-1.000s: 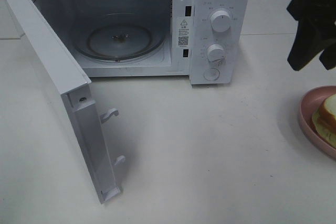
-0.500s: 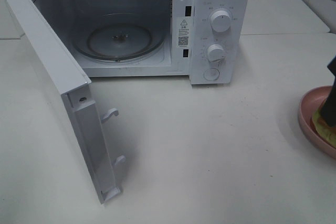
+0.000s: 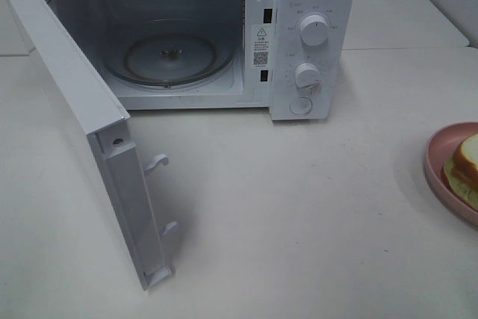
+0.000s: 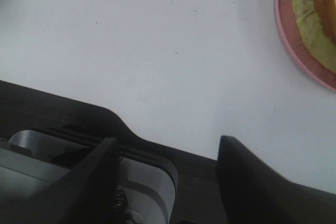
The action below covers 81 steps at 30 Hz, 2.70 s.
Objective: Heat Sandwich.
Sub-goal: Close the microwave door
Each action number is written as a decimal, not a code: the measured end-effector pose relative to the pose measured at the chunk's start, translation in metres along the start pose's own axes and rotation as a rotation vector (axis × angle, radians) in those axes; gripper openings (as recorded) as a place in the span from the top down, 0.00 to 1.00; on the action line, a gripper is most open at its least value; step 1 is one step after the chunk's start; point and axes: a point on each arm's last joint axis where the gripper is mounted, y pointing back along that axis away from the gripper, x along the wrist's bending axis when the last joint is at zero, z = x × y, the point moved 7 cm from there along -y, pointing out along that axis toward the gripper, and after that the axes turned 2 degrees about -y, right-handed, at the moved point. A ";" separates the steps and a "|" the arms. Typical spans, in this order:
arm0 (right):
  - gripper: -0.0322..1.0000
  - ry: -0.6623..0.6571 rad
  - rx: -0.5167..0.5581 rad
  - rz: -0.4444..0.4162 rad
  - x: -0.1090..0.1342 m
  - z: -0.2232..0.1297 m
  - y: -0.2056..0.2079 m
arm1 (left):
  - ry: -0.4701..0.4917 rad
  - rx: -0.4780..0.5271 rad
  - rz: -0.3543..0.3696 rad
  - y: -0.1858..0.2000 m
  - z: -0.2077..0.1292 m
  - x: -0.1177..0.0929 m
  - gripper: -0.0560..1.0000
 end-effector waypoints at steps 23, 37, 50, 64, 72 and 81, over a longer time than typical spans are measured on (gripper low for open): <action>0.43 0.036 -0.440 -0.029 -0.008 -0.055 0.037 | 0.000 0.000 0.000 0.000 0.000 0.000 0.33; 0.43 0.052 -0.606 -0.024 -0.008 -0.069 0.053 | 0.000 0.000 0.000 0.000 0.000 0.000 0.33; 0.43 0.007 -0.630 -0.062 -0.011 -0.070 0.054 | 0.000 0.000 0.000 0.000 0.000 0.000 0.33; 0.43 -0.040 -0.636 -0.102 -0.014 -0.069 0.055 | 0.000 0.000 0.000 0.000 0.000 0.000 0.33; 0.43 -0.040 -0.636 -0.102 -0.014 -0.069 0.055 | 0.000 0.000 0.000 0.000 0.000 0.000 0.33; 0.14 -0.078 -0.638 -0.102 -0.016 -0.069 0.055 | 0.000 0.000 0.000 0.000 0.000 0.000 0.33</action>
